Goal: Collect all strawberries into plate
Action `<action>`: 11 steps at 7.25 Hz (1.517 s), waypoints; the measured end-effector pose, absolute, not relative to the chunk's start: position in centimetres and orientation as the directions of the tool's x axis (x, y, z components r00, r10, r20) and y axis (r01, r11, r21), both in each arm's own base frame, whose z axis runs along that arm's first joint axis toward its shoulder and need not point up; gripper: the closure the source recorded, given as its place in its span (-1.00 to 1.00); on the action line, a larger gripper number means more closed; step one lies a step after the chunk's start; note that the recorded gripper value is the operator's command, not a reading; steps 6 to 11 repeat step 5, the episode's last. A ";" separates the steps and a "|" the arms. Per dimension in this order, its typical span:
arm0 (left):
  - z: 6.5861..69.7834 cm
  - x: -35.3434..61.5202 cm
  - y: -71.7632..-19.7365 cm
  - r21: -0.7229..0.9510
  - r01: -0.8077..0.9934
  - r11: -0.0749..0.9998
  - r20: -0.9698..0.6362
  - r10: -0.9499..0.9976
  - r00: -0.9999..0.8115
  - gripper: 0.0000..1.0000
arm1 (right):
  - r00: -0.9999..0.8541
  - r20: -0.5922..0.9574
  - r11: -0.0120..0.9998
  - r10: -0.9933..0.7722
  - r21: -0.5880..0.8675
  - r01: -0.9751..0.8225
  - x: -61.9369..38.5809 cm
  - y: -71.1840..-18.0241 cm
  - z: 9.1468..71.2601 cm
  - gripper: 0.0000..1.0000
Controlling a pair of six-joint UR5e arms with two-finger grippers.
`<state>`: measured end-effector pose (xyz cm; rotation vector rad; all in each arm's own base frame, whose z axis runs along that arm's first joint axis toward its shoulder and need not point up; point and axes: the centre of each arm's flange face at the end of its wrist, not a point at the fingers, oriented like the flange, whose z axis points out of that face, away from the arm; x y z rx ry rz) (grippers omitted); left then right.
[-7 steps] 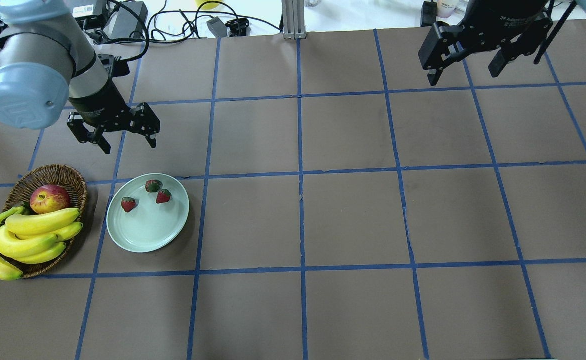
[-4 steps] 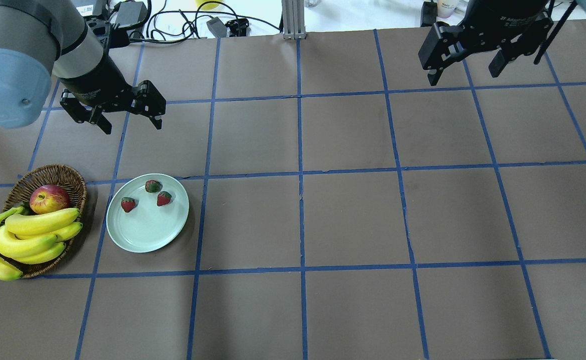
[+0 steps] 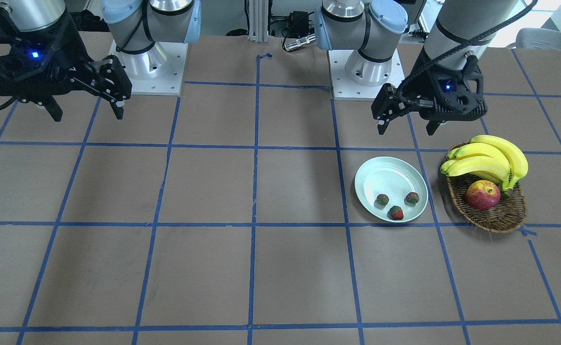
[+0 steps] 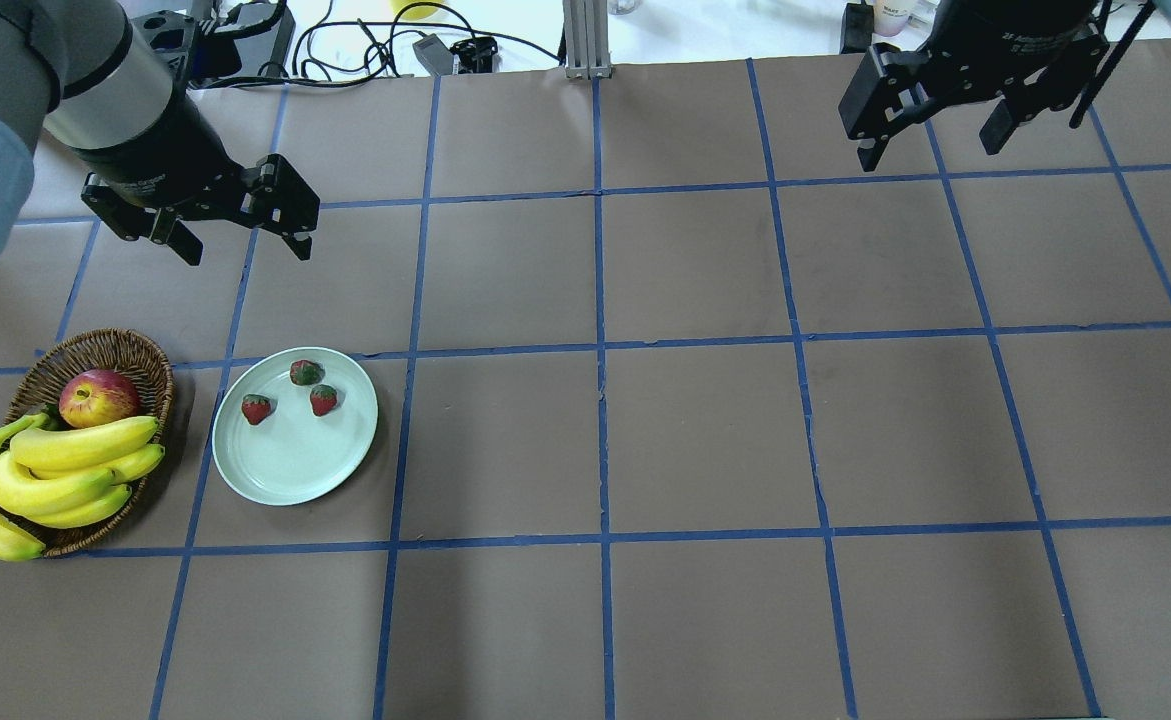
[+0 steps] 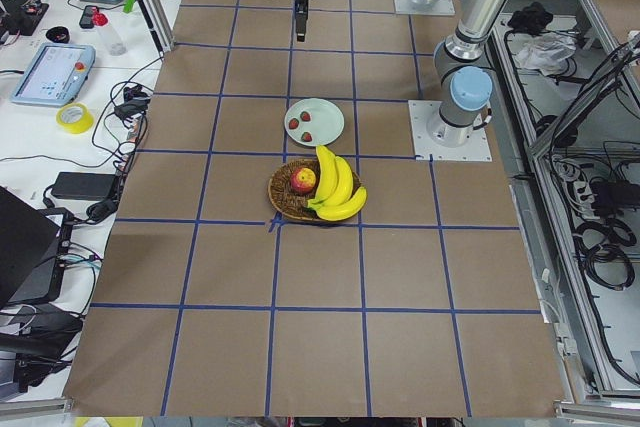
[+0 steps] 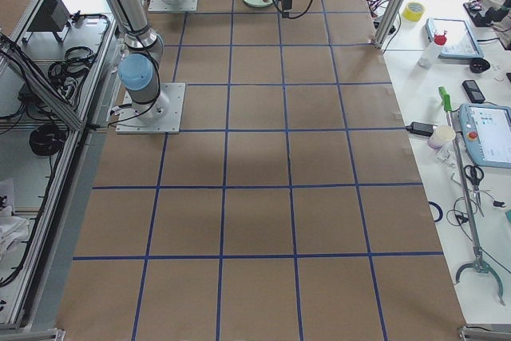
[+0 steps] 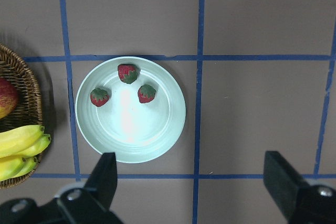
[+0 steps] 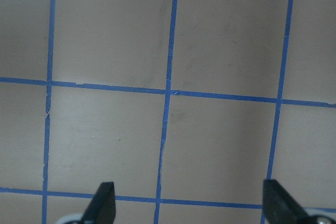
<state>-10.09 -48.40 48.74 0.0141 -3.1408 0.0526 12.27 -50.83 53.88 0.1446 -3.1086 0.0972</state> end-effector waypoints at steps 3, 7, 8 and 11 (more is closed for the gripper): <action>50.5 -11.0 -46.8 0.000 0.007 1.000 0.016 0.007 -1.000 -1.00 | -0.995 0.028 0.994 -0.091 -0.061 -0.093 12.3 -50.8 53.9 -1.00; 50.4 -12.1 -46.3 0.009 0.032 0.999 0.012 0.031 -0.999 -1.00 | -0.995 0.027 0.994 -0.091 -0.062 -0.093 12.2 -50.9 53.9 -1.00; 50.4 -12.1 -46.3 0.009 0.032 0.999 0.012 0.031 -0.999 -1.00 | -0.995 0.027 0.994 -0.091 -0.062 -0.093 12.2 -50.9 53.9 -1.00; 50.4 -12.1 -46.3 0.009 0.032 0.999 0.012 0.031 -0.999 -1.00 | -0.995 0.027 0.994 -0.091 -0.062 -0.093 12.2 -50.9 53.9 -1.00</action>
